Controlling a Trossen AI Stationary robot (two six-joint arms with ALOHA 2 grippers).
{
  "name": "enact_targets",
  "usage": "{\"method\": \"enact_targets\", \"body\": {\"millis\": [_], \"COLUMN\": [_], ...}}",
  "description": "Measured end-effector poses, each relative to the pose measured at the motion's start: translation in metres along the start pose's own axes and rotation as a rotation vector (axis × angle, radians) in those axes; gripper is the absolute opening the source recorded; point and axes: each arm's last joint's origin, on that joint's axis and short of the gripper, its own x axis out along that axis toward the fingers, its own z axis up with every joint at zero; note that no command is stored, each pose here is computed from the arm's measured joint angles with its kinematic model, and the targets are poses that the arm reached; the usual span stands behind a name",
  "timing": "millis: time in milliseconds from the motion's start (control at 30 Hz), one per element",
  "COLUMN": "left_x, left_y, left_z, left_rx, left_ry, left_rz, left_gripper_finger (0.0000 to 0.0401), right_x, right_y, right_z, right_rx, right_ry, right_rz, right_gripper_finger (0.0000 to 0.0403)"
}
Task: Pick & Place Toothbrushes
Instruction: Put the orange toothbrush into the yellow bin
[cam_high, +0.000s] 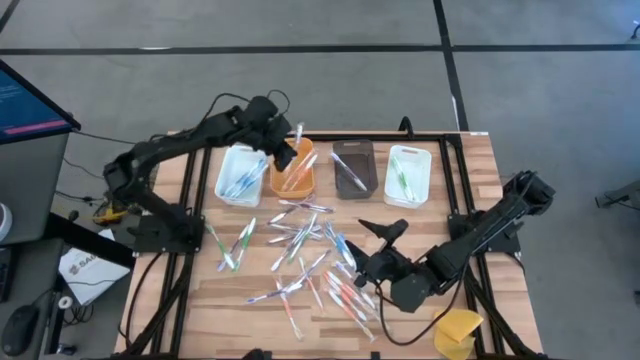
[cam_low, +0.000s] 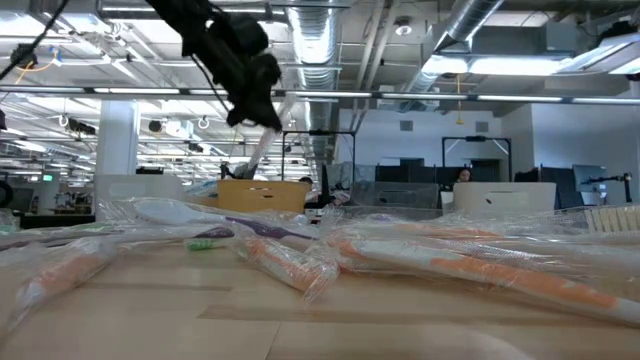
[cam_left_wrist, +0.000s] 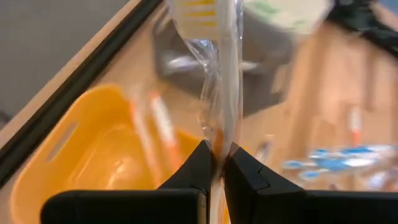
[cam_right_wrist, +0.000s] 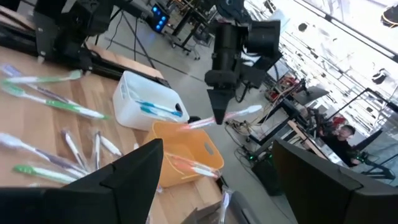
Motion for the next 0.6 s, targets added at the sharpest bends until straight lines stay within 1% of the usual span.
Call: {"method": "enact_targets", "body": {"millis": [67,133,233,367,500,600], "left_x": [0.007,0.012,0.022,0.036,0.053,0.058], "left_y": [0.007,0.011,0.017,0.020,0.024,0.027], "left_z": [0.000,0.001,-0.002,-0.008,-0.015,-0.017], "left_rx": [-0.023,-0.030,-0.070,-0.094,-0.114,-0.118], "left_ry": [0.027,0.024,0.060,0.116,0.175,0.187], "left_rz": [0.008,0.007,0.008,-0.036,-0.042,-0.039], "left_gripper_finger": [0.0013,0.0014,0.0014,0.0015,0.0016,0.0021], "right_x": [0.002,0.005,0.011,0.019,0.024,0.027], "right_y": [0.000,-0.001,-0.002,-0.003,-0.004,-0.004], "right_z": [-0.003,-0.006,-0.008,-0.009,-0.011,-0.013], "right_rx": [-0.006,-0.004,0.005,0.006,0.034,0.033], "right_ry": [0.012,0.025,0.041,0.054,0.066,0.077], "right_rz": [-0.002,-0.008,-0.018,0.015,0.042,0.060], "right_gripper_finger": [0.0297,0.0297,0.0297,0.0297,0.0297,0.0297]}}
